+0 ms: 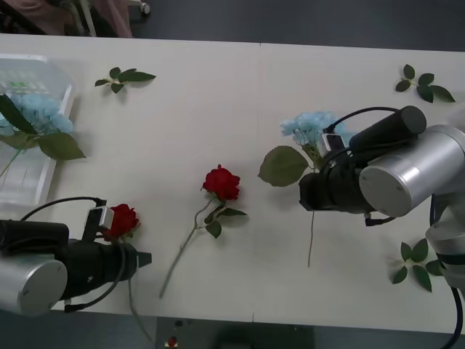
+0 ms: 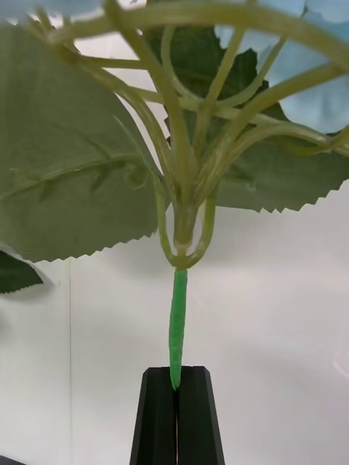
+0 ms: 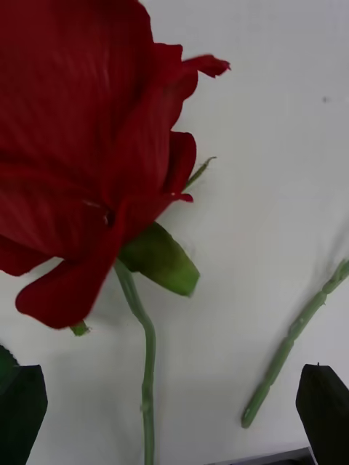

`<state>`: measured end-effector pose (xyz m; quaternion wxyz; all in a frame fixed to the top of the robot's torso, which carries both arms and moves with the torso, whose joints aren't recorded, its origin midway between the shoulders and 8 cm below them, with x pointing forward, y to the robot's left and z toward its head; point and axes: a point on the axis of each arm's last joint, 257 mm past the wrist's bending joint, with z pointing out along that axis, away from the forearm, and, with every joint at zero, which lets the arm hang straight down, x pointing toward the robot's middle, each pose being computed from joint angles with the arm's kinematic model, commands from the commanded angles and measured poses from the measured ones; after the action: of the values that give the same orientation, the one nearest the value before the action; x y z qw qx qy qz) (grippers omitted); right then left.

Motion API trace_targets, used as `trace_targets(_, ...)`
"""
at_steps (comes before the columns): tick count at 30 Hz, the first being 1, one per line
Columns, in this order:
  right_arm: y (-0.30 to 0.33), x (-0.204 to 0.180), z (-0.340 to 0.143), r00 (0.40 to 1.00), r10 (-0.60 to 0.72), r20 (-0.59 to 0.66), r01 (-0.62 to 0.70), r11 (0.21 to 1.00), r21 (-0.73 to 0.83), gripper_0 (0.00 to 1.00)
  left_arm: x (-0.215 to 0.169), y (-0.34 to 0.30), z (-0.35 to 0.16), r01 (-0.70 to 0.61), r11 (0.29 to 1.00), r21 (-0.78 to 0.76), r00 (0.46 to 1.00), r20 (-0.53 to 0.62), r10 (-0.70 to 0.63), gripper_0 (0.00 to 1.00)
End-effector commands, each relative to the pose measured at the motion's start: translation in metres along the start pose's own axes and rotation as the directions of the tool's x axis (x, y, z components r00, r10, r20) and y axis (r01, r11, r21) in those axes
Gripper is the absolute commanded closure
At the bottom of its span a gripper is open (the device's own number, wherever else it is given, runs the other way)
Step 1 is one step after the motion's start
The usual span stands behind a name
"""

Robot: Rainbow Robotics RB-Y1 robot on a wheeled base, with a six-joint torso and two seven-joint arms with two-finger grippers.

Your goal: Put the red flowers into the right box and the blue flowers into the left box

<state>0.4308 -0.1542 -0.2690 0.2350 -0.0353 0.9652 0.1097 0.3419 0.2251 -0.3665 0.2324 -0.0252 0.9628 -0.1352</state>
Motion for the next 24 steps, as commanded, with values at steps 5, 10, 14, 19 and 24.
trace_targets(5, 0.031, -0.051, -0.038, 0.978, -0.151, 0.145, 0.168, 0.979, -0.118, 1.0, -0.023, 0.005, 0.006, 0.007, 1.0, -0.014, 1.0, 0.014, -0.007, 0.0)
trace_targets(10, 0.039, -0.068, -0.057, 0.959, -0.195, 0.207, 0.235, 0.953, -0.191, 1.0, -0.025, 0.002, 0.005, 0.001, 1.0, -0.005, 1.0, 0.017, 0.0, 0.0)
trace_targets(14, 0.047, -0.078, -0.079, 0.949, -0.188, 0.253, 0.258, 0.924, -0.281, 1.0, -0.025, 0.0, -0.004, -0.021, 1.0, 0.01, 0.999, 0.039, 0.02, 0.0)
trace_targets(19, 0.056, -0.086, -0.102, 0.941, -0.166, 0.295, 0.272, 0.889, -0.367, 1.0, -0.025, -0.009, -0.024, -0.06, 0.998, 0.036, 0.996, 0.074, 0.057, 0.0)
trace_targets(24, 0.06, -0.098, -0.121, 0.934, -0.166, 0.317, 0.287, 0.877, -0.386, 1.0, -0.038, -0.028, -0.056, -0.108, 0.991, 0.075, 0.985, 0.139, 0.097, 0.0)
